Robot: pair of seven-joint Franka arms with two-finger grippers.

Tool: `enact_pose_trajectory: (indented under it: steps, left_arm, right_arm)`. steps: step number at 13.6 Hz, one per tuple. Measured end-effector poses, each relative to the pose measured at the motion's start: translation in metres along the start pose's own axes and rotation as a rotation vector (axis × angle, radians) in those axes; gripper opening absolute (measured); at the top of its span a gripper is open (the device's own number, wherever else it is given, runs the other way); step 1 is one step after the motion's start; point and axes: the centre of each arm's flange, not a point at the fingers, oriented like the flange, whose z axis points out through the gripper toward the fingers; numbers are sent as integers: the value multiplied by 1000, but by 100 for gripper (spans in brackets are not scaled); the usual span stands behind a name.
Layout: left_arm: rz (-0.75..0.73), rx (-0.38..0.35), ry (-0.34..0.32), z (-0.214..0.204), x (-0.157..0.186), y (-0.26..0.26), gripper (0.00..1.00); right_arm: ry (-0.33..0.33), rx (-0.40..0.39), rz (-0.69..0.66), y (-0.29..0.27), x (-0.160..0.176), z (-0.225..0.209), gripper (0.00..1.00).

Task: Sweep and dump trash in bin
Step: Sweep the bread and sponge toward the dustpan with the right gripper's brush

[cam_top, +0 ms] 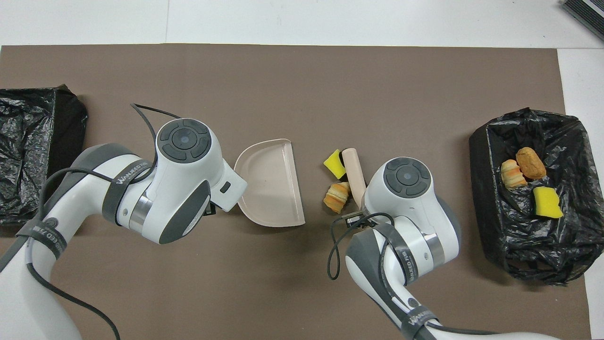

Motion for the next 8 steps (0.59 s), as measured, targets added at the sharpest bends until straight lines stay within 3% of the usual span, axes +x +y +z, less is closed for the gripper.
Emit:
enact_pose_trajectory:
  steps: [3, 8]
  left_arm:
    - [19, -1, -7, 2, 0, 1, 33]
    - [40, 4, -16, 5, 1, 8, 33]
  right_arm:
    - [-3, 170, -7, -31, -3, -3, 26]
    - [22, 432, 94, -78, -5, -11, 26]
